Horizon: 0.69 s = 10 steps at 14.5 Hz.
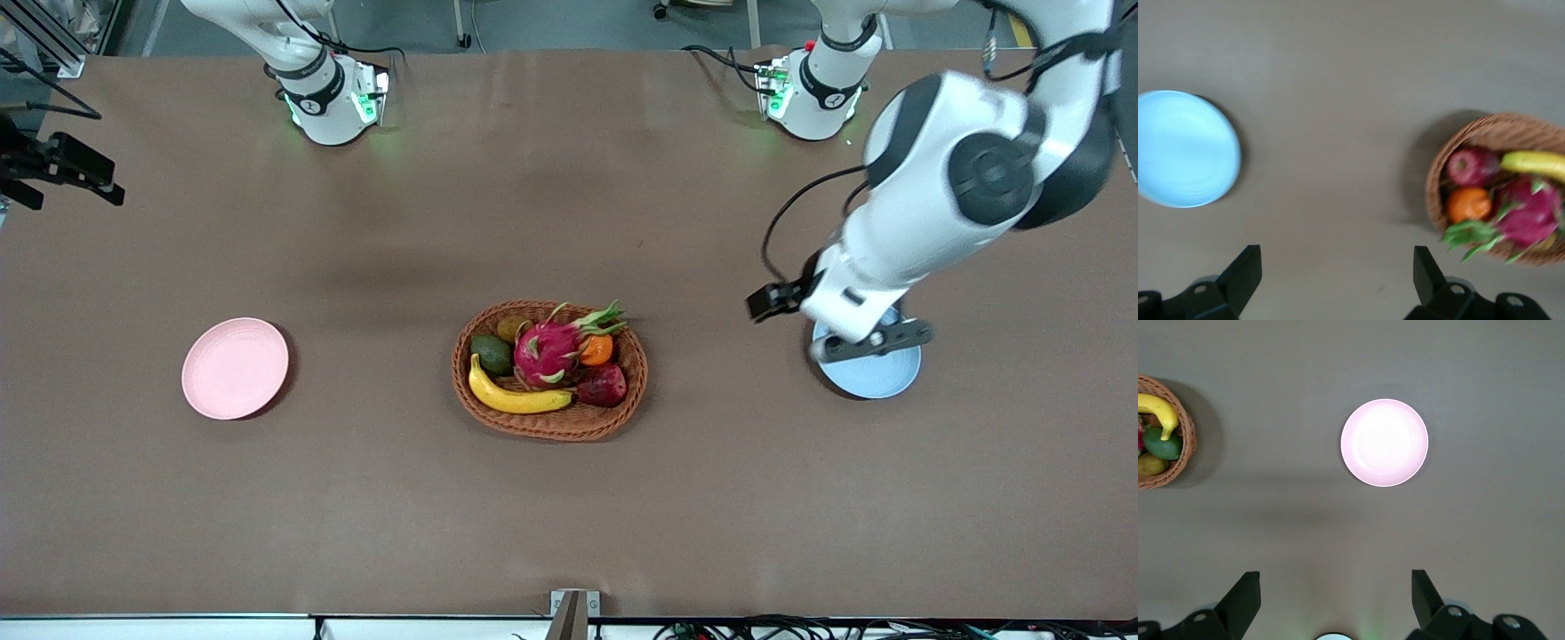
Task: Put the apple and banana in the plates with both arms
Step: 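Reach the left gripper to the red apple while the right gripper reaches the banana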
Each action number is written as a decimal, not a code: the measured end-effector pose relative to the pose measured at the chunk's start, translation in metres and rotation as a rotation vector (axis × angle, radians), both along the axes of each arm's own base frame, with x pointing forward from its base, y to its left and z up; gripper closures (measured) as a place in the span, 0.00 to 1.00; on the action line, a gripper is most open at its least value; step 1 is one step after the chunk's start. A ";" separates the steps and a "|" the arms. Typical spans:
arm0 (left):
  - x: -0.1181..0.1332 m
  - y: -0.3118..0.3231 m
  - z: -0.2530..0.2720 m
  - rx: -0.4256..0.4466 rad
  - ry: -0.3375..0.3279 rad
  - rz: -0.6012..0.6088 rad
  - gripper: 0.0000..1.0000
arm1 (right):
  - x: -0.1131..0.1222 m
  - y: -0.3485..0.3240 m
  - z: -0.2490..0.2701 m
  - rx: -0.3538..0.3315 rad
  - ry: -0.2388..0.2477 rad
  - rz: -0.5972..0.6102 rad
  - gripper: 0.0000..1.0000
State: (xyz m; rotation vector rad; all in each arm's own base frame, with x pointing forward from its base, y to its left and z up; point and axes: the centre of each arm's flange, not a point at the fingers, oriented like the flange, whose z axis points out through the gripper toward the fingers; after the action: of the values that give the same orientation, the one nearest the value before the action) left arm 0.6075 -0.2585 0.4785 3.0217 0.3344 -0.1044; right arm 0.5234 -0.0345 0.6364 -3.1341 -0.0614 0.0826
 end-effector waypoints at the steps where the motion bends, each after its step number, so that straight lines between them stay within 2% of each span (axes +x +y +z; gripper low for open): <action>1: 0.006 -0.024 -0.022 -0.019 -0.015 0.043 0.00 | 0.018 -0.006 -0.022 -0.003 0.010 -0.010 0.00; 4: 0.014 -0.071 -0.060 -0.081 -0.072 0.151 0.00 | 0.051 -0.015 -0.071 -0.007 0.039 -0.023 0.00; 6: 0.013 -0.104 -0.089 -0.127 -0.106 0.191 0.00 | 0.060 -0.005 -0.084 -0.003 0.048 -0.040 0.00; 10: 0.010 -0.151 -0.135 -0.183 -0.124 0.225 0.00 | 0.070 0.101 -0.093 -0.017 0.013 -0.196 0.00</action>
State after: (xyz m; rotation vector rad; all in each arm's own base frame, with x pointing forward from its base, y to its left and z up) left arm 0.6175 -0.4097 0.3440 2.7723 0.6127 0.0667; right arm 0.5932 0.0670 0.5429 -3.1361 0.2478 0.1032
